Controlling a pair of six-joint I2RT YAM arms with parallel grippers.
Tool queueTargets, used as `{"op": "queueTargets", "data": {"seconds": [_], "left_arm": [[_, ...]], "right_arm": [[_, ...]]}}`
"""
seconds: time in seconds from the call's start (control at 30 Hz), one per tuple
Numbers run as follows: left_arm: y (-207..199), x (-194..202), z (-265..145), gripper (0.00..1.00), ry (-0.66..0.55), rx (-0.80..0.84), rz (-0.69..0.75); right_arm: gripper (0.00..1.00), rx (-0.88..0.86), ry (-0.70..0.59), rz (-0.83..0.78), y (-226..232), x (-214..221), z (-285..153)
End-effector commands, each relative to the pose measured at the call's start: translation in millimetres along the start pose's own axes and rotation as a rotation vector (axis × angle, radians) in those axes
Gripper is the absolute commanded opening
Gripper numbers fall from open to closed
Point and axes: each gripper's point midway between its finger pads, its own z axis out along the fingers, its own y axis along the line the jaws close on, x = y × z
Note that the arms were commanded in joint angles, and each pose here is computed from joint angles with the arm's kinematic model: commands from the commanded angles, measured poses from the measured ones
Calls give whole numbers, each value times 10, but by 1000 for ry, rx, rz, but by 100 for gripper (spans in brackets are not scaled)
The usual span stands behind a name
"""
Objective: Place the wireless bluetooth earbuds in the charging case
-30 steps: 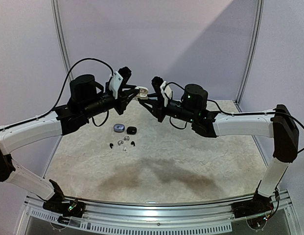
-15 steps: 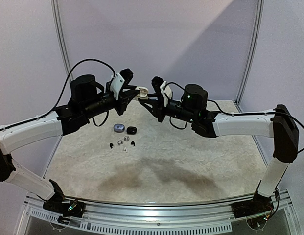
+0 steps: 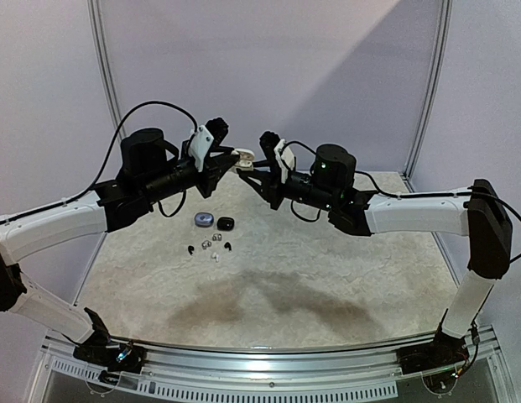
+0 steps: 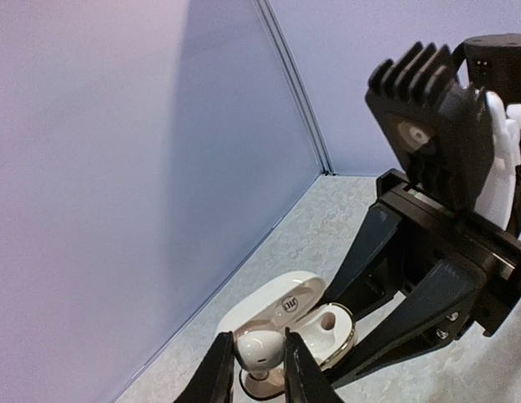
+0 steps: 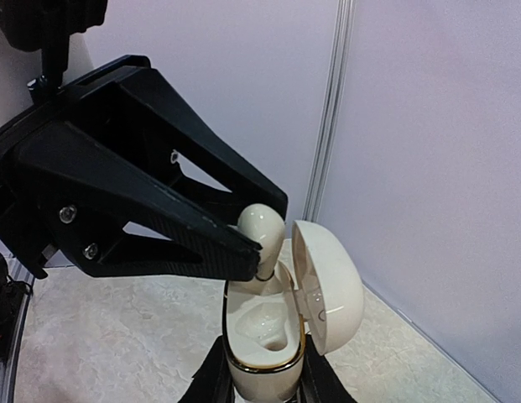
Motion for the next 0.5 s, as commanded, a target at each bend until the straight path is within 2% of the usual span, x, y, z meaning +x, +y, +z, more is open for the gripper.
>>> {"op": "queueTargets", "data": {"seconds": [0.0,0.47], "left_arm": [[-111,274,50,22,95,29,-14],[-89,240,90,21,85,22,-15]], "right_arm": [[0,16,-87,-13,-15,-364,-77],[0,7,-85,-18,-3,-369,-68]]}}
